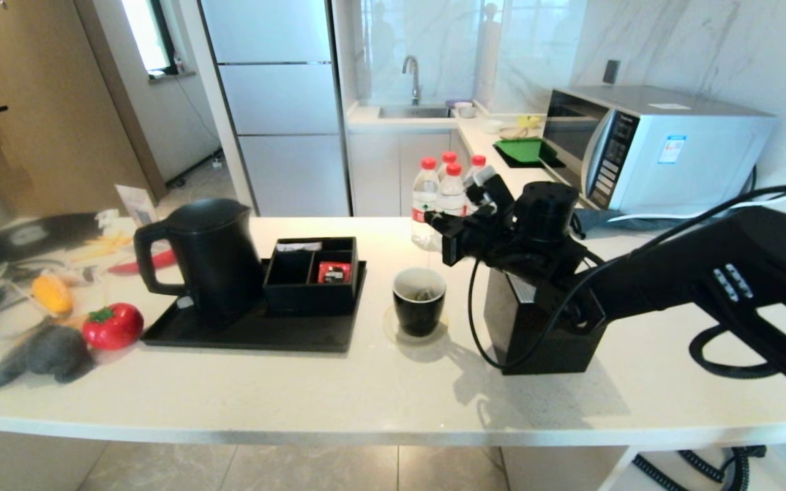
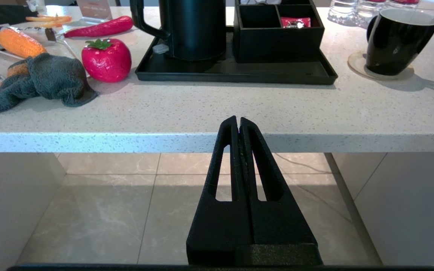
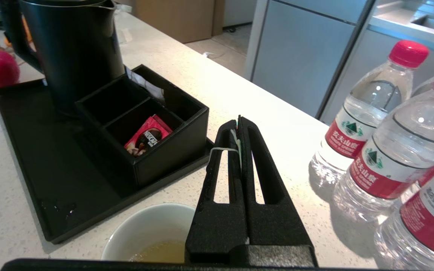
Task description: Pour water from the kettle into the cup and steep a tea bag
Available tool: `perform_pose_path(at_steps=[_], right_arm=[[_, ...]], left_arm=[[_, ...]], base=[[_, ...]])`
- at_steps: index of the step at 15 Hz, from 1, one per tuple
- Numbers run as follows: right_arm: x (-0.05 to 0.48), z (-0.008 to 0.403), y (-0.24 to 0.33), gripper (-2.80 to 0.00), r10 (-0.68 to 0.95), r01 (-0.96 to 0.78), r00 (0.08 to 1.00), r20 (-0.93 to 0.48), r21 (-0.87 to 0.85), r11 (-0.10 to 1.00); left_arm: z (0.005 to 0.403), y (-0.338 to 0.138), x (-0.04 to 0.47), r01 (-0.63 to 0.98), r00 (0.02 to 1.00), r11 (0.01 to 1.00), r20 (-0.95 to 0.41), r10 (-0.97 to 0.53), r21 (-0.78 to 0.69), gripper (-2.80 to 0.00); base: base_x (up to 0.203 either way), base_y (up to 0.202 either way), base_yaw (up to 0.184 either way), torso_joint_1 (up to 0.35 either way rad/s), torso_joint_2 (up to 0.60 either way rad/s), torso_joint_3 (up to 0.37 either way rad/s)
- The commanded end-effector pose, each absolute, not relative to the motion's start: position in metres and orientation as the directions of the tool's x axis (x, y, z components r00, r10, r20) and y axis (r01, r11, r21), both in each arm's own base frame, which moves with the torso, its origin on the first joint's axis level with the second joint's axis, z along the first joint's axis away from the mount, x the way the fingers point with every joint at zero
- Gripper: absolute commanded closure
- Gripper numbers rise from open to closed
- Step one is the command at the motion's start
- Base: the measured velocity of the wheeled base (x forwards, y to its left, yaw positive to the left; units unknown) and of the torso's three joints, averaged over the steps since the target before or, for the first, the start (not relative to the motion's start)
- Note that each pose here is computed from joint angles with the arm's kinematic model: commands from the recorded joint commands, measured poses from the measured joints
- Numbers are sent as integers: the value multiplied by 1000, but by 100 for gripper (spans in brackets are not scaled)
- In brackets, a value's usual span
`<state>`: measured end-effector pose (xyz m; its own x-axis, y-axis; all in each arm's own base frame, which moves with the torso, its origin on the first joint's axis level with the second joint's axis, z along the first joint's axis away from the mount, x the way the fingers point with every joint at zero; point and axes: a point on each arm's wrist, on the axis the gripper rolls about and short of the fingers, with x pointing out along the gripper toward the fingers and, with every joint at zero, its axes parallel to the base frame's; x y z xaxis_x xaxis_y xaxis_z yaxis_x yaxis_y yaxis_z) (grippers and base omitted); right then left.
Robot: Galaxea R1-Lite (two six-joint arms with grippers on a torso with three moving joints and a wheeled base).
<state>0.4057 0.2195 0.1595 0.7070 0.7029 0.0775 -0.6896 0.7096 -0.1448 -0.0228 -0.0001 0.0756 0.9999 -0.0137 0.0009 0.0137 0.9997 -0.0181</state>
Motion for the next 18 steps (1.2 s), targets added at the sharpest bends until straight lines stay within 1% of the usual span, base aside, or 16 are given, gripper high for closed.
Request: perform_pose_path(at_steps=[1,5,10,13,18], right_arm=[[400,170,221,0,688,-674,720,90,-147,724],[387,188,228,0,582,-571,810,70,-127,811],[365,204,241,0,465,-460,885,23,-113,881],[356,212,246,0,436,-431,900,18,-110,896],[354,228,250,0,442,-437,896,28,-109,893]], left_arm=[[76,0,-23,14,1000,1000,2,-14,-18,0],[76,0,-23,14,1000,1000,2,-14,-20,0],[76,0,-23,14,1000,1000,2,-14,-18,0],[76,0,-23,14,1000,1000,2,-14,-18,0],[76,0,-23,14,1000,1000,2,-14,-20,0]], base=[[0,0,0,0,0,0],[0,0,0,0,0,0],[0,0,0,0,0,0],[0,0,0,0,0,0],[0,0,0,0,0,0]])
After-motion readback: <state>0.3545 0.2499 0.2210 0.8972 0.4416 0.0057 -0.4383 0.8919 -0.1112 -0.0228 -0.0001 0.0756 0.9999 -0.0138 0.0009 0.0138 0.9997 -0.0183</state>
